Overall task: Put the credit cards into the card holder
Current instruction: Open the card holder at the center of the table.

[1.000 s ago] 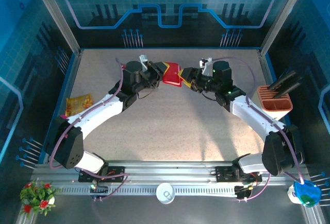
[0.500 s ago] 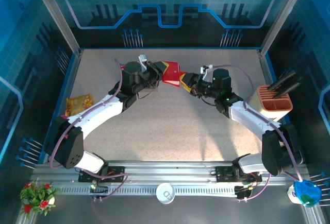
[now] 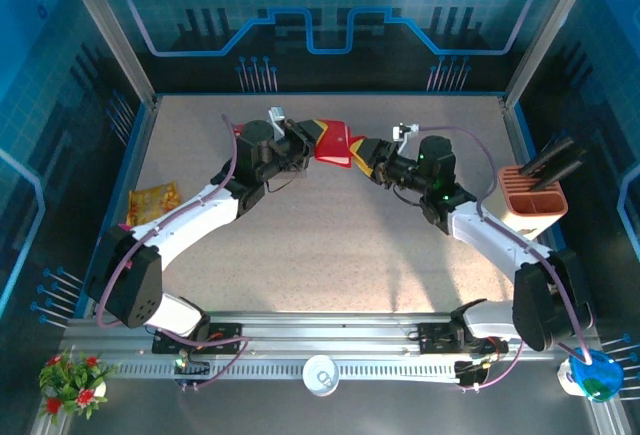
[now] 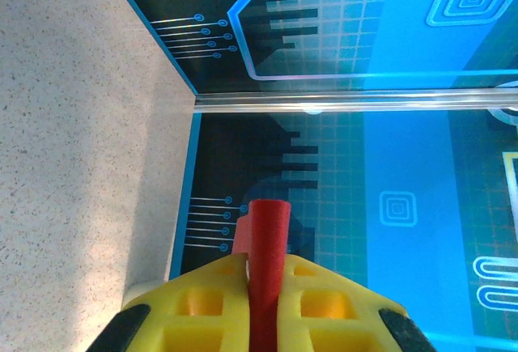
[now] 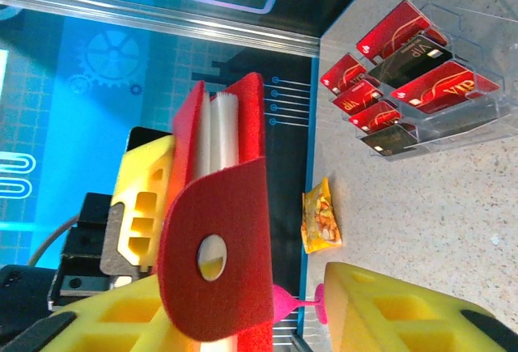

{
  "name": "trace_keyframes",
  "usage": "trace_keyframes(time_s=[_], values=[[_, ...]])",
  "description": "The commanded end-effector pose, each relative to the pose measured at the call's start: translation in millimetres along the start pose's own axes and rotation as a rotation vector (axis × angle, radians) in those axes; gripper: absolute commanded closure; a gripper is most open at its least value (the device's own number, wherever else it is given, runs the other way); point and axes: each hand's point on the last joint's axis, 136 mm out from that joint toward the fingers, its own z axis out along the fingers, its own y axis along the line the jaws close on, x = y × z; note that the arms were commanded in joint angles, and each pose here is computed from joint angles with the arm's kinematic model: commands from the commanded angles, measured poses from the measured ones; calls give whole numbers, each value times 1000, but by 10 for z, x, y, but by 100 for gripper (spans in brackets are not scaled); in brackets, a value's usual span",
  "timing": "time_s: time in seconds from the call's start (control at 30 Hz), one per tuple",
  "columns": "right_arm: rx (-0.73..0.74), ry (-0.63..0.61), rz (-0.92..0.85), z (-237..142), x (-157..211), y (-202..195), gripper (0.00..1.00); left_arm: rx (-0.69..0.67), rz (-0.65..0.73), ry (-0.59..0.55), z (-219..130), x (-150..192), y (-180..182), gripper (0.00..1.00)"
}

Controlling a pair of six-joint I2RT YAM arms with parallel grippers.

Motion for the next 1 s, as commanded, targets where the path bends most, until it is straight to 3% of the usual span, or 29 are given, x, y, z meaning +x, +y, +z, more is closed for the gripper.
trace_keyframes(time_s=[0.0,0.97], values=[[-51,-38,-1,-59,-57,120,57,64,0,3,-27,-16,-143,100],[-156,38,47,176,-20,304,60,80,-35,-12,31,-53,-108,100]])
